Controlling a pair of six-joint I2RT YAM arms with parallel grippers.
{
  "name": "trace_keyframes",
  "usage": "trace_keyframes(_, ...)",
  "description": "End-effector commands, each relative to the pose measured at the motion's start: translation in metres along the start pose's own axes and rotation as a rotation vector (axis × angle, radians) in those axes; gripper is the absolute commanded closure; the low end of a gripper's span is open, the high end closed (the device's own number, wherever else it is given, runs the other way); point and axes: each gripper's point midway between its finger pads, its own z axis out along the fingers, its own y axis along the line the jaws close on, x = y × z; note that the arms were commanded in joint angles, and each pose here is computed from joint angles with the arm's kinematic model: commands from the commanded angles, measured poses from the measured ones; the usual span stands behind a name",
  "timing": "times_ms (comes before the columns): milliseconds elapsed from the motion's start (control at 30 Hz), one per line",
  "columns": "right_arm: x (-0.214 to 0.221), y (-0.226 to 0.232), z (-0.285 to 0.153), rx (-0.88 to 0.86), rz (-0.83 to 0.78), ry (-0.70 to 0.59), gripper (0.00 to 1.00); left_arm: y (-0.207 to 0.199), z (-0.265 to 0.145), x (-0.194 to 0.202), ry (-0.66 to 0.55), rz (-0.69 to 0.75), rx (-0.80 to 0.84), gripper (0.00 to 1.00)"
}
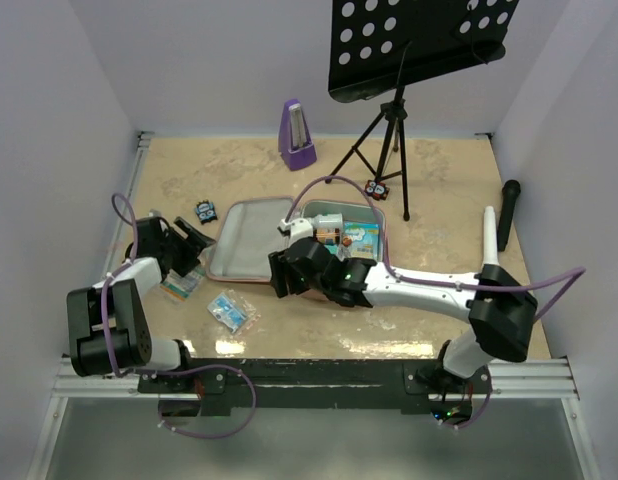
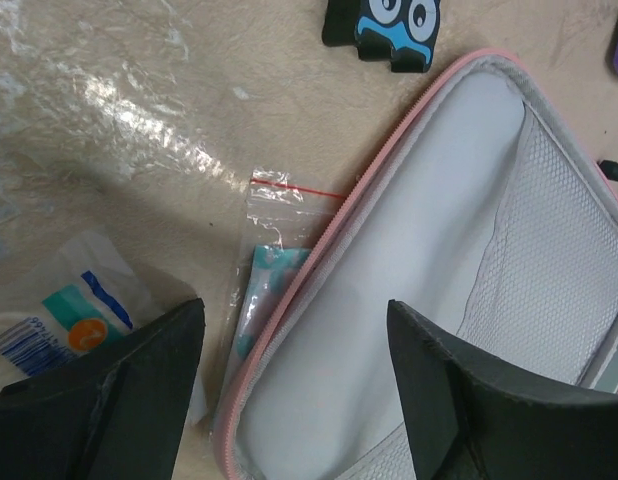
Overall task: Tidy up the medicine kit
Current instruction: Pick up the lid from the center of the board.
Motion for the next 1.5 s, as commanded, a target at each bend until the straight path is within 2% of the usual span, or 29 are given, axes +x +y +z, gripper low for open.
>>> trace_keyframes(0,-0.024,0.010,0.006,0.040,0.005,-0.065,0.33,0.009,0.008,-0.001,0.001,-0.001,-0.022,0.23)
trace_keyframes(233,-0.068,0.030,0.020,0.089,0.012,-0.129,0.35,0.004,0.006,-0.011,-0.029,0.007,-0.028,0.33)
trace_keyframes(333,-0.083,0.027,0.037,0.195,-0.003,-0.149,0.34,-0.002,-0.002,-0.015,-0.064,0.006,-0.007,0.33)
trace_keyframes(533,-0.080,0.008,0.083,0.438,-0.095,-0.105,0.27,-0.018,-0.024,-0.020,-0.125,-0.001,0.055,0.32)
trace_keyframes(667,-0.082,0.015,0.091,0.418,-0.073,-0.113,0.27,-0.022,-0.024,-0.021,-0.114,0.025,0.067,0.29)
trace_keyframes(800,-0.088,0.025,0.079,0.352,-0.039,-0.125,0.27,-0.018,-0.019,-0.012,-0.043,0.035,0.045,0.27)
trace_keyframes(933,-0.083,0.027,0.077,0.310,-0.045,-0.128,0.26,-0.021,-0.018,-0.002,-0.009,0.004,0.086,0.25)
trace_keyframes(1067,-0.076,0.021,0.079,0.337,-0.055,-0.104,0.27,-0.041,-0.017,0.000,0.010,0.007,0.201,0.25)
trace_keyframes(1233,-0.084,0.022,0.057,0.296,-0.030,-0.133,0.27,-0.067,-0.023,-0.001,0.027,0.071,0.298,0.26)
trace_keyframes(1467,-0.094,0.020,0.034,0.280,-0.015,-0.151,0.27,-0.080,-0.014,0.029,0.127,0.142,0.347,0.26)
